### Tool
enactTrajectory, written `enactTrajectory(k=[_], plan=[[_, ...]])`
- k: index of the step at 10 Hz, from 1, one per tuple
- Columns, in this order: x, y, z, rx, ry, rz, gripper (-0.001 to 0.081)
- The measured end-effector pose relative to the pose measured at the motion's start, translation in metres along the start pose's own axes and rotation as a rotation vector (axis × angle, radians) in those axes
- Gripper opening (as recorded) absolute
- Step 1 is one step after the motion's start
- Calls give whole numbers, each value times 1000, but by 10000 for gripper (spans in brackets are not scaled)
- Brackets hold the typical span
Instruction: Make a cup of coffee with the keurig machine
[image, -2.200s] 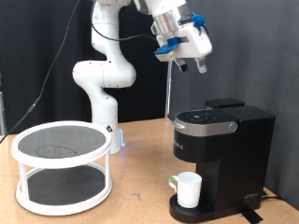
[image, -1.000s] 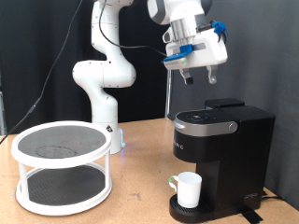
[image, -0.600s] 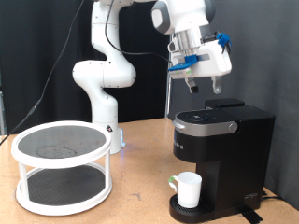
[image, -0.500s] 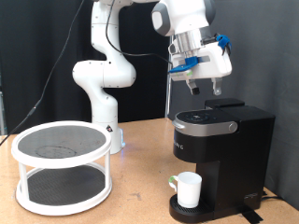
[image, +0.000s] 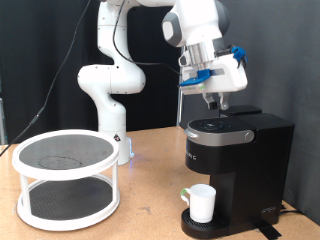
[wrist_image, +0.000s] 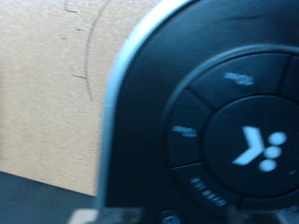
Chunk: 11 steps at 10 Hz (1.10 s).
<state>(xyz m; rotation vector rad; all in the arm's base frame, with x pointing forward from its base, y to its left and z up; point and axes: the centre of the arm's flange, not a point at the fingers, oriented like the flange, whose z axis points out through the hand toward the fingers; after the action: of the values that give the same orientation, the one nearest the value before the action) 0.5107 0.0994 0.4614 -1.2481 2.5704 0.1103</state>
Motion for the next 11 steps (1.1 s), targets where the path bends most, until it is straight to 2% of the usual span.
enactTrajectory(k=[1, 2, 3, 7, 11], plan=[[4, 3, 6, -19, 15, -3, 51], [8, 6, 12, -29, 25, -1, 51], [11, 8, 17, -36, 33, 1, 11], [19, 6, 29, -26, 31, 14, 1], [19, 2, 31, -19, 22, 20, 0]])
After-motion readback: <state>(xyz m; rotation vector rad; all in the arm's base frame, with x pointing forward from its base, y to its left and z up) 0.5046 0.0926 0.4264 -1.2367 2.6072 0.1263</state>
